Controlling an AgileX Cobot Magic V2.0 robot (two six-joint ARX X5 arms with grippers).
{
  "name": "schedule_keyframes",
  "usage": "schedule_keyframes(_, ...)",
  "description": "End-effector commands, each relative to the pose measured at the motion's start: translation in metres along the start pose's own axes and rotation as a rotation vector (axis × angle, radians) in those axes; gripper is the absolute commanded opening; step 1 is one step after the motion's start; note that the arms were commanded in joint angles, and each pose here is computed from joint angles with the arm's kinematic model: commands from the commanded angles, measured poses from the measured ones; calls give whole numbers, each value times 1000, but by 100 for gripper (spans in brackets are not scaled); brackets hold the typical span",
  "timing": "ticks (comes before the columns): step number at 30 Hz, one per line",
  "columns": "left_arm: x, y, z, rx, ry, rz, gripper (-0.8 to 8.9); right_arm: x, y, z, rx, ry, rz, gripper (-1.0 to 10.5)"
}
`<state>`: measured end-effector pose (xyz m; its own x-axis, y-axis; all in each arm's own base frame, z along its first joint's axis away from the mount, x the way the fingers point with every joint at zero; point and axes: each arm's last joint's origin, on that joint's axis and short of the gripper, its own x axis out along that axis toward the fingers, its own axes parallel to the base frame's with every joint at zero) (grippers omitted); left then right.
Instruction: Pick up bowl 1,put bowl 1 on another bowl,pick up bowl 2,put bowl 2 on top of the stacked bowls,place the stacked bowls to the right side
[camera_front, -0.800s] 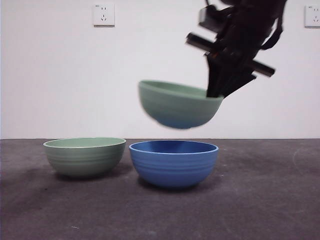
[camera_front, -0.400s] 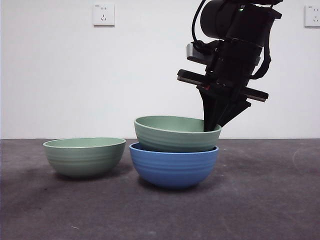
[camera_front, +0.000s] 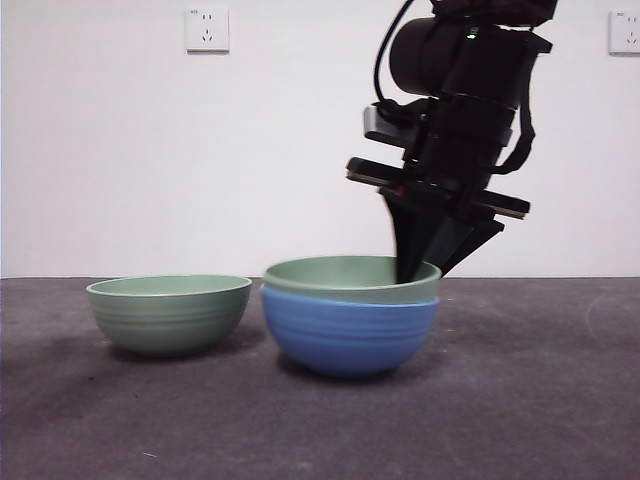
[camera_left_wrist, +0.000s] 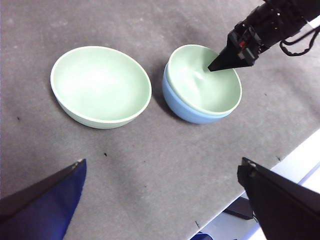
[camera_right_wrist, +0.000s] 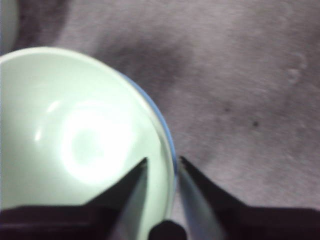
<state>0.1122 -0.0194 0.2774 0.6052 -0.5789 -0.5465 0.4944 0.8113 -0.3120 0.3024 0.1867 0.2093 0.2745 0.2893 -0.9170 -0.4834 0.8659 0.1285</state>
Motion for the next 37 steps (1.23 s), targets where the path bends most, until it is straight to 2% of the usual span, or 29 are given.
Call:
schedule_keyframes(1,5,4,5,-4,1,3,696,3,3,-2,-8,16,29,254)
schedule_keyframes(8,26,20,14,-30,37,18,696,-22,8,-1,-25,-50,27,255)
schedule_keyframes(15,58,36,26,-97,55,101,696,-100,11,-11,-33,-248,-39,254)
schedule_keyframes(20,87,44,33,-133,64,190,691,-157,15,-34,-41,-374,-26,254)
schedule_keyframes(29,141,55,65,-109,206,370,689,-219,17,-80,-31,-483,-9,254)
schedule_keyframes(36,190,74,66,-137,380,388,682,-241,17,-102,-24,-528,-1,254)
schedule_keyframes(37,193,75,63,-143,392,389,621,-242,17,-103,-25,-531,-1,254)
